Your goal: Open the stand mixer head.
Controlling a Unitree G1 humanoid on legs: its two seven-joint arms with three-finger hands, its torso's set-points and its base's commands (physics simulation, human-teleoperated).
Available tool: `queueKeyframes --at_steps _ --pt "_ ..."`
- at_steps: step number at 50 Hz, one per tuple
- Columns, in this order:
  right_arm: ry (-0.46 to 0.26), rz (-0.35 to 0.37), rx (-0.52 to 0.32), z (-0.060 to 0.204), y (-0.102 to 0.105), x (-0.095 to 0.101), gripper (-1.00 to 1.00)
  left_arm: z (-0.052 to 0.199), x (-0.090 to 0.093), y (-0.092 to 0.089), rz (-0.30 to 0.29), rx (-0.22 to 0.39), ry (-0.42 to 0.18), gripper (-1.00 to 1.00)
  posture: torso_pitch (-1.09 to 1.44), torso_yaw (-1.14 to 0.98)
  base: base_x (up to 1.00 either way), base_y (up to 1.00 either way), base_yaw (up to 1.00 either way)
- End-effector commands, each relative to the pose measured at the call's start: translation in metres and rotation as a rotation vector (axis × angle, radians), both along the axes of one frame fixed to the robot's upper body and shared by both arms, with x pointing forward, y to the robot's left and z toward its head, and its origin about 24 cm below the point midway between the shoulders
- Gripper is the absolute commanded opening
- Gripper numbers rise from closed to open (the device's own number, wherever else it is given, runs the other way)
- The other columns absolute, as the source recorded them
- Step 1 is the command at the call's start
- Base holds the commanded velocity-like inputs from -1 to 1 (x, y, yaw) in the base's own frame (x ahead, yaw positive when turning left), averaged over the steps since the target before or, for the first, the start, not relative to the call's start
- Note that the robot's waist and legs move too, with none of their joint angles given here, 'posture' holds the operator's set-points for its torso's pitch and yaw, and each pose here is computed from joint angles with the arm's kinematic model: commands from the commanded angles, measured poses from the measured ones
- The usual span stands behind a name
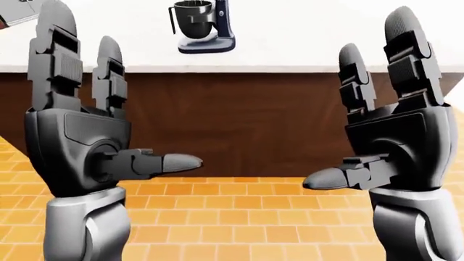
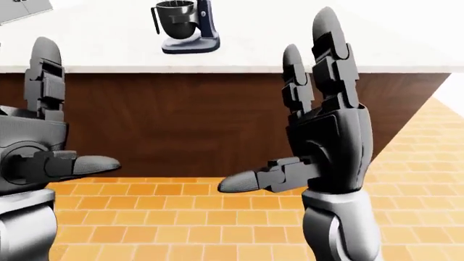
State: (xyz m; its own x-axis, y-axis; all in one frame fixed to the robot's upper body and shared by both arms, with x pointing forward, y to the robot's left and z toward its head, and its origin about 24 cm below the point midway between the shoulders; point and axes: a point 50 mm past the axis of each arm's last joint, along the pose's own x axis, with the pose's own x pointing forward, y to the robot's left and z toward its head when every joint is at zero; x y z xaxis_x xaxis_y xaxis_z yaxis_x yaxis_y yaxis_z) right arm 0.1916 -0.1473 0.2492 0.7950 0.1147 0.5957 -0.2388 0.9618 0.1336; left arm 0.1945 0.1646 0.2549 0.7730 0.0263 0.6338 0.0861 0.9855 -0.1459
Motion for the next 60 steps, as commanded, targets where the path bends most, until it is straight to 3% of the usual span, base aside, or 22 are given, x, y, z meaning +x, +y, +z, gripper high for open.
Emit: queueKeyframes --at_steps 1,27,31,33,60 --pt "-0.041 0.021 0.001 0.0051 0.0029 -0.0037 1.00 0.0053 -0.0032 0.0024 0.015 -0.001 -0.043 0.99 0.00 0.00 0.00 0.00 0.00" --pt "-0.052 0.035 0.008 0.0033 0.0043 -0.0058 1.00 0.0041 -0.0018 0.0032 0.012 -0.006 -0.037 0.99 0.00 0.00 0.00 0.49 0.00" --pt "-0.060 0.038 0.015 0.0045 0.0036 -0.0068 1.00 0.0043 -0.0018 0.0034 0.012 -0.006 -0.038 0.99 0.00 0.00 0.00 0.21 0.00" --pt "-0.058 0.005 -0.013 0.0024 0.0030 -0.0056 1.00 0.0040 -0.0011 0.0037 0.014 -0.006 -0.036 1.00 0.00 0.00 0.00 0.00 0.00" --pt "-0.063 0.039 -0.010 0.0014 0.0052 -0.0081 1.00 0.0034 -0.0009 0.0036 0.015 -0.007 -0.033 0.99 0.00 0.00 0.30 0.00 0.00"
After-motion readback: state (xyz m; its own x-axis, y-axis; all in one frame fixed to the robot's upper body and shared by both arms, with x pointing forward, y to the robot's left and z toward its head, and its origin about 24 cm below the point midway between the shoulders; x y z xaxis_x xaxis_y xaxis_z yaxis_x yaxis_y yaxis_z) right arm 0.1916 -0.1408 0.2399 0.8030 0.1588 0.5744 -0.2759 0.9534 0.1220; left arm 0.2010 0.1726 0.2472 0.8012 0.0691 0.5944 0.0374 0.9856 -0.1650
